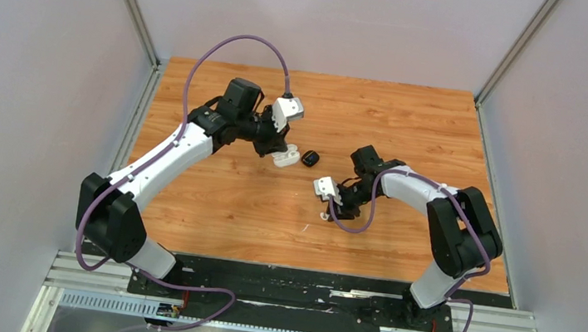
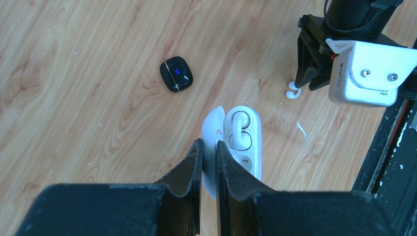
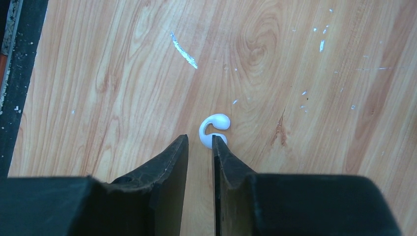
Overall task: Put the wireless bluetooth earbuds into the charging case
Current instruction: Pick up the earbud from the center of the board.
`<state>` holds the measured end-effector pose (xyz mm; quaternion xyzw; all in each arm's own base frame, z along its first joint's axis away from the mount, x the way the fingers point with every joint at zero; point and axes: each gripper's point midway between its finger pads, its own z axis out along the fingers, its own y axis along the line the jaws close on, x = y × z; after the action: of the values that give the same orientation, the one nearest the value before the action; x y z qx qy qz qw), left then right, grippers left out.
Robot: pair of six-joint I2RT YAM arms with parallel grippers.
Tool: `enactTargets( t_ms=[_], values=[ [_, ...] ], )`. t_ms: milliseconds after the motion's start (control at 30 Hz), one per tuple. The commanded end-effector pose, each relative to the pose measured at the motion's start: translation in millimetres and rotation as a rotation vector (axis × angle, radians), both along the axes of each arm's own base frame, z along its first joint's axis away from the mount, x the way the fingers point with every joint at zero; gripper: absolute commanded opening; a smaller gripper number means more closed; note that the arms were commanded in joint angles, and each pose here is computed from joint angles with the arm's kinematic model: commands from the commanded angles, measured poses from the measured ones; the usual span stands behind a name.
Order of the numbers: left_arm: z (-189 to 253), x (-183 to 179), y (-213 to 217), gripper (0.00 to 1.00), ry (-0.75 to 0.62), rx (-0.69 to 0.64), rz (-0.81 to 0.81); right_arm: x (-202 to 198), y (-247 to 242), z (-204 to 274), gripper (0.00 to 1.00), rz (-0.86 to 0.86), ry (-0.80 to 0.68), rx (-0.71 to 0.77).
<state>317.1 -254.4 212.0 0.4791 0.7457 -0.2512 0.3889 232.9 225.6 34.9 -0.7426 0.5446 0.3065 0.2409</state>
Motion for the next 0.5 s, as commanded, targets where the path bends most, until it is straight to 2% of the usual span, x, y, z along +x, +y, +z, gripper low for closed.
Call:
enactTargets(
  t_ms=[0,467],
  values=[
    [19.5,6.9,-3.0,0.0,-0.048,-0.027,-0.004,0.0,9.4,2.2,0.26,0.042,-0.003,0.037],
    [20.9,7.7,-1.9,0.0,-0.048,-0.034,0.003,4.0,13.6,-7.8,0.29,0.059,-0.001,-0.003]
  ],
)
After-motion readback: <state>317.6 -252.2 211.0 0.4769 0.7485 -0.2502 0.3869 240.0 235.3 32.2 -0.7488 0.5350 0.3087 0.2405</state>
